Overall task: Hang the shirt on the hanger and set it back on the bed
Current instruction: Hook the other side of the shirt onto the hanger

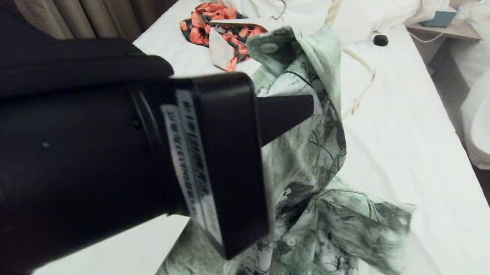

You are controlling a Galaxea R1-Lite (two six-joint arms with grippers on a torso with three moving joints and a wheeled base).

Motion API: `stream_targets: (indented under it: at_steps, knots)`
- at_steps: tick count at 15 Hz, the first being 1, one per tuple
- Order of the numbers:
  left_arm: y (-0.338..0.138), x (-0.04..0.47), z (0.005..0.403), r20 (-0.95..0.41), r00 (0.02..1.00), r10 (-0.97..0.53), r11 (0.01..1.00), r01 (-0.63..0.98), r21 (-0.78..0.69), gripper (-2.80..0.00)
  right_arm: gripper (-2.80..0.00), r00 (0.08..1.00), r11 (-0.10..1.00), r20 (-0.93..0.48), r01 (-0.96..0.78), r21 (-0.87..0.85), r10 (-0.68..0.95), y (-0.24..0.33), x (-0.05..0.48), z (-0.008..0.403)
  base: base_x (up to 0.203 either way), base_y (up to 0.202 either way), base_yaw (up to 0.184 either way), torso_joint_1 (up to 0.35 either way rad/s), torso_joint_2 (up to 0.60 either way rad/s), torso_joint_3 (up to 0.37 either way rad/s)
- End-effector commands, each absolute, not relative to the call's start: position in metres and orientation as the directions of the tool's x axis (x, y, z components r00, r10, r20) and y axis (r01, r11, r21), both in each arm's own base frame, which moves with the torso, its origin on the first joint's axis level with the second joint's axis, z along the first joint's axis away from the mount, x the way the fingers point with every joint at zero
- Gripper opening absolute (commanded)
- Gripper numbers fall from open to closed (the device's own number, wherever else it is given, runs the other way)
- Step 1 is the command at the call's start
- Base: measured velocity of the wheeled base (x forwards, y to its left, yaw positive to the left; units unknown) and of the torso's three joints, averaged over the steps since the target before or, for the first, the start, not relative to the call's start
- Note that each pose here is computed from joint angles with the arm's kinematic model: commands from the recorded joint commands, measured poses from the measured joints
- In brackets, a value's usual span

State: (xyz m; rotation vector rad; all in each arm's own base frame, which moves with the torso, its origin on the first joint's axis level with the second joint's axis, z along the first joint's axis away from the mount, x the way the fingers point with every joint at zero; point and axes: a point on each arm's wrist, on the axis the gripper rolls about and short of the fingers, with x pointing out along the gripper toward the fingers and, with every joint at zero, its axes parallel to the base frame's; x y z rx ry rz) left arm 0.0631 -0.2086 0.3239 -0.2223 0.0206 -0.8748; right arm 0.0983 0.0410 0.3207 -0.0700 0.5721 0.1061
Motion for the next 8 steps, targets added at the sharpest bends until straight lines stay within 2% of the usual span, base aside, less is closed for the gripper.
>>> stream_targets:
  at_steps: [1, 3, 5, 6, 8]
  knots:
    - [-0.197, 0.060, 0.332, 0.108, 0.641, -0.760, 0.613, 0.762, -0.208, -2.80, 0.00, 0.848, 0.995, -0.529, -0.074, -0.059, 0.032, 0.040, 0.099, 0.322, 0.000, 0.000, 0.000, 0.000, 0.00, 0.000]
    - [-0.192, 0.055, 0.336, 0.123, 0.626, -0.770, 0.595, 0.775, -0.215, -2.80, 0.00, 0.878, 0.999, -0.477, -0.049, 0.009, 0.047, 0.042, 0.103, 0.327, 0.000, 0.000, 0.000, 0.000, 0.00, 0.000]
    - [-0.188, 0.051, 0.338, 0.135, 0.618, -0.775, 0.585, 0.781, -0.219, -2.80, 0.00, 0.872, 0.998, -0.486, -0.020, 0.066, 0.050, 0.048, 0.115, 0.325, 0.000, 0.000, 0.000, 0.000, 0.00, 0.000]
    - [-0.187, 0.051, 0.339, 0.138, 0.618, -0.774, 0.584, 0.781, -0.220, -2.80, -2.80, 0.861, 0.996, -0.505, -0.018, 0.082, 0.057, 0.052, 0.122, 0.322, 0.000, 0.000, 0.000, 0.000, 0.00, 0.000]
    - [-0.184, 0.050, 0.341, 0.147, 0.617, -0.773, 0.583, 0.782, -0.220, -2.80, -2.80, 0.831, 0.986, -0.544, -0.034, 0.161, 0.118, 0.066, 0.146, 0.314, 0.000, 0.000, 0.000, 0.000, 0.00, 0.000]
